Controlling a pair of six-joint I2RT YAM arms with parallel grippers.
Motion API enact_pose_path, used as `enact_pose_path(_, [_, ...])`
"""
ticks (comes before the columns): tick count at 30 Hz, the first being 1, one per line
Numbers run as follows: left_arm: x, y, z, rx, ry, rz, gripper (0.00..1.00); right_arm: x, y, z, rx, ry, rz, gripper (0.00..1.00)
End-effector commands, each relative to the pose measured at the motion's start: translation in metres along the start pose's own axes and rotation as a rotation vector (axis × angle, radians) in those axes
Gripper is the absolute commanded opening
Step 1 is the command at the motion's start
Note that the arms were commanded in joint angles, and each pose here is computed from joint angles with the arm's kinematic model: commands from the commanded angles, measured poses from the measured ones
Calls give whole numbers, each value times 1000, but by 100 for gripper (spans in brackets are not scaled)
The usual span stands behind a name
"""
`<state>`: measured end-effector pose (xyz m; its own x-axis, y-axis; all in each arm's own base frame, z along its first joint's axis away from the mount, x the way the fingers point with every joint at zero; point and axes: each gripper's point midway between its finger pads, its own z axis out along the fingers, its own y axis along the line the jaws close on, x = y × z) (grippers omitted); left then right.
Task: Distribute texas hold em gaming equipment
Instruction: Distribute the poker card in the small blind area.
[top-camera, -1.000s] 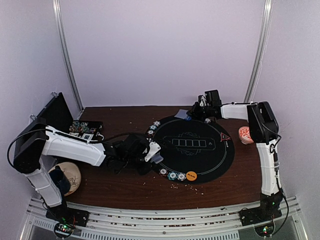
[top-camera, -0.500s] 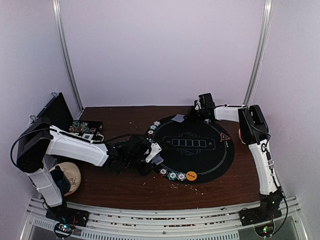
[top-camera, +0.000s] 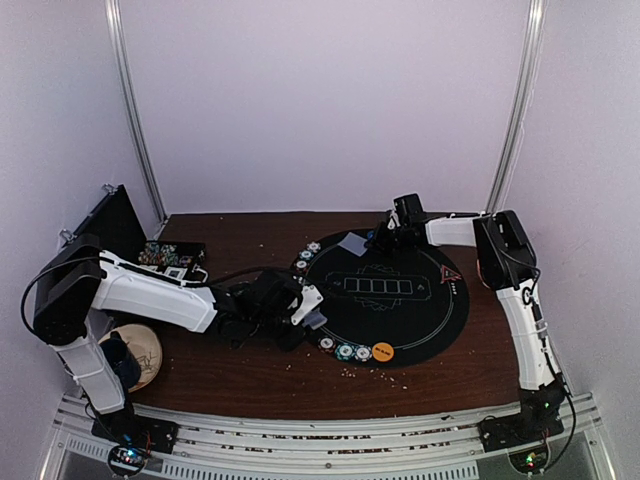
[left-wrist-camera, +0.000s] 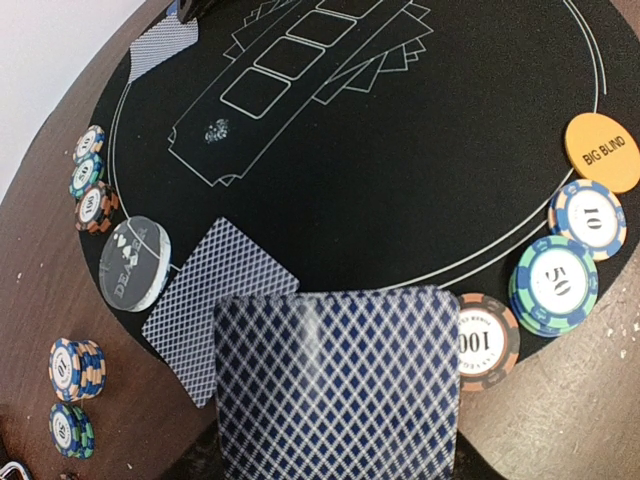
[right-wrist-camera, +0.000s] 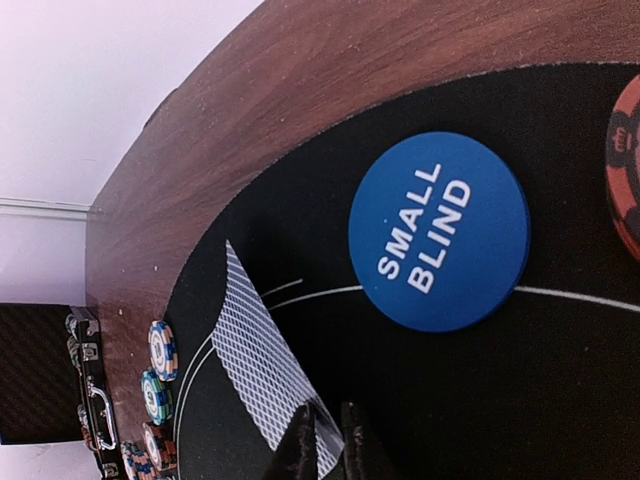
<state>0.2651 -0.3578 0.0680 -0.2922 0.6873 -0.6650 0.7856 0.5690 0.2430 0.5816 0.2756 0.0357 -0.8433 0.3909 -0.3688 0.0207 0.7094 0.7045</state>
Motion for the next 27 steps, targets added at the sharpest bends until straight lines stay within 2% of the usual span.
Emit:
enact_pose_path(1, [-23, 8, -6, -19, -72, -29, 13, 4, 9, -7, -3, 9, -10, 9])
enact_pose_path(5, [-23, 9, -6, -22, -73, -33, 13, 3, 14, -6, -41, 7, 7, 0])
enact_pose_path(16, [-22, 12, -6, -26, -72, -39, 13, -14, 15, 7, -36, -37, 54, 0])
enact_pose_path(25, [-19, 13, -4, -26, -67, -41, 13, -21, 15, 8, -6, -46, 35, 0])
enact_pose_path(27, [-19, 13, -4, -25, -67, -41, 13, -19, 14, 7, -5, -40, 35, 7])
